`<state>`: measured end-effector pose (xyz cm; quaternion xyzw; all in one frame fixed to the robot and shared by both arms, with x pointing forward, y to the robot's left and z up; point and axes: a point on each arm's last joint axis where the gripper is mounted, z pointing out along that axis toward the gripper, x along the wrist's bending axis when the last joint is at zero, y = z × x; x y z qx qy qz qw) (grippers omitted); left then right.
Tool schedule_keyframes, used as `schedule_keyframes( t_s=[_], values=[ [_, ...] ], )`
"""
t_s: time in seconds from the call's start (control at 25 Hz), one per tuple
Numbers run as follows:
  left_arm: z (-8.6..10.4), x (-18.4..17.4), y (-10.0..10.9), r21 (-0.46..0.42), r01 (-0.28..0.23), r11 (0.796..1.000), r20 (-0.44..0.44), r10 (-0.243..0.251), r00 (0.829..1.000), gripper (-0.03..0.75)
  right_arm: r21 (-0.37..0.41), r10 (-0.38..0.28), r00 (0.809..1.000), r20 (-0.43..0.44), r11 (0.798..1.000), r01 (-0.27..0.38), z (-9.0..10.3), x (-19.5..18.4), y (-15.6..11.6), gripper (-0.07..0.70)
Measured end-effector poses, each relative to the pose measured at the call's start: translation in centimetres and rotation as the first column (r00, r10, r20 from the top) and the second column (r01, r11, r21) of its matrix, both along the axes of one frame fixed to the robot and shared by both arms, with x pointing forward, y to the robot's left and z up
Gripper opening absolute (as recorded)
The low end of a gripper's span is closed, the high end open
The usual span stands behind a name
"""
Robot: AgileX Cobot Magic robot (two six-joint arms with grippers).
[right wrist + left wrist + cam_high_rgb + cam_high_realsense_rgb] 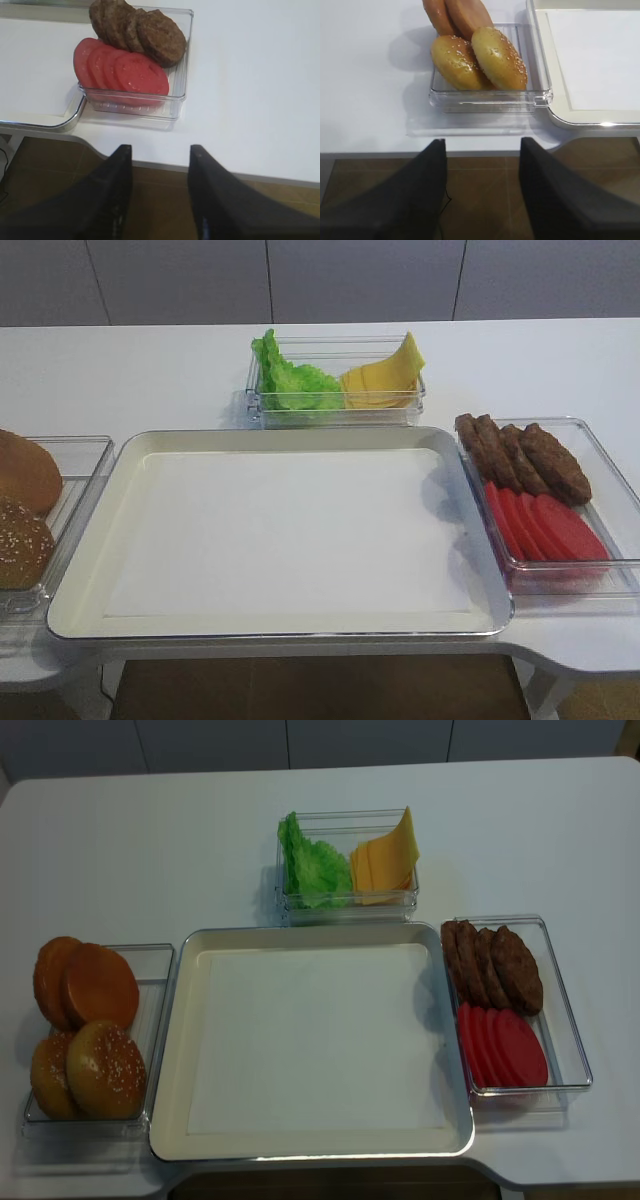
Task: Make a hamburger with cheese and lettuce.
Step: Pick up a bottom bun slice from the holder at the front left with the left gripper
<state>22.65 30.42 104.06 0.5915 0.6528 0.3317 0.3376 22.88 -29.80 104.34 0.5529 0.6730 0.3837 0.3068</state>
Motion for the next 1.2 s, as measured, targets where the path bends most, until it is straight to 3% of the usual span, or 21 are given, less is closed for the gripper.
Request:
schedule_keyframes(
  t_s=[0.72, 0.92, 1.2],
  values=[
    [0.2, -0.5, 0.0, 0.010, 0.006, 1.000, -0.023, -0.006, 1.000, 0.354, -0.002, 0.001, 1.000, 0.000, 1.000, -0.001, 0.0, 0.0, 0.0, 0.299],
    [1.5, -1.1, 0.0, -0.007, -0.006, 1.000, -0.031, 0.006, 0.999, 0.354, -0.002, 0.001, 1.000, 0.000, 1.000, -0.001, 0.0, 0.0, 0.0, 0.299],
    [4.3, 0.9, 0.0, -0.017, -0.016, 1.000, -0.114, 0.014, 0.993, 0.354, -0.002, 0.001, 1.000, 0.000, 1.000, -0.001, 0.0, 0.0, 0.0, 0.299]
  ],
)
